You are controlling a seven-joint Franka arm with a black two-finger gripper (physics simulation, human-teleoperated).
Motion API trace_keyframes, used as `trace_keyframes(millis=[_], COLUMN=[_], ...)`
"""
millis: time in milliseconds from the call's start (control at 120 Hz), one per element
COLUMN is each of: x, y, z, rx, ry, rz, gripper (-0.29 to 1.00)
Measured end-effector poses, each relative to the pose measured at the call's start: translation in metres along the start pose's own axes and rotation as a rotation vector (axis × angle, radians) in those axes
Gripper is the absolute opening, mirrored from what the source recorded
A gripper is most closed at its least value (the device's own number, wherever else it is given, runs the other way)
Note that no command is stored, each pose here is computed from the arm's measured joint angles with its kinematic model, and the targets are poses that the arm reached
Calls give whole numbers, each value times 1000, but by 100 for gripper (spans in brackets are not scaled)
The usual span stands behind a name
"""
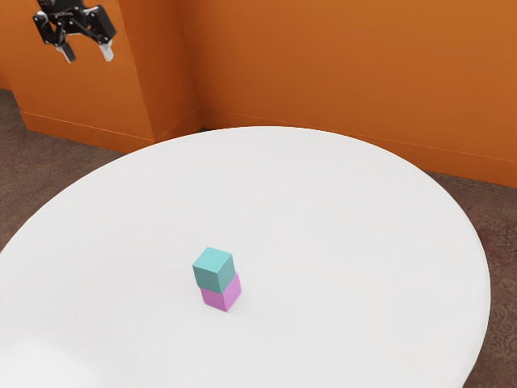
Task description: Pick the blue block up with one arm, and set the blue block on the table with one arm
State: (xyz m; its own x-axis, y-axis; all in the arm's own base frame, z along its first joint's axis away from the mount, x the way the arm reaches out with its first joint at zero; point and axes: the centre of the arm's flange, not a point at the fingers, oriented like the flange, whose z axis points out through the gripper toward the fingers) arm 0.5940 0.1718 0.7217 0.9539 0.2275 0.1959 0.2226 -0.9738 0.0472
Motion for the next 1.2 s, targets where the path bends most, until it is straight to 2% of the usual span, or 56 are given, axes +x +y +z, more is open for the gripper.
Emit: trace_keyframes(millis=[217, 250, 292, 325, 367, 400, 508, 583, 708, 808, 967, 1050, 1200], x=[-3, -13, -49, -74, -93, -98, -59, -15, 27, 36, 47, 52, 32], y=[0, 2, 10, 18, 34, 49, 102, 92, 81, 83, 84, 91, 151], z=[0, -32, -109, -149, -173, -174, -89, 3, 128, 182, 230, 260, 300], rx=[-6, -2, 6, 8, 3, 4, 105, 162, 153, 131, 116, 72, 4], ry=[-19, 33, 156, 218, 249, 241, 72, -68, -193, -210, -195, -192, -201], rz=[26, 32, 48, 64, 96, 129, 228, 220, 234, 258, 284, 288, 333], gripper=[68, 68, 68, 68, 69, 68, 68, 68, 68, 68, 68, 68, 68])
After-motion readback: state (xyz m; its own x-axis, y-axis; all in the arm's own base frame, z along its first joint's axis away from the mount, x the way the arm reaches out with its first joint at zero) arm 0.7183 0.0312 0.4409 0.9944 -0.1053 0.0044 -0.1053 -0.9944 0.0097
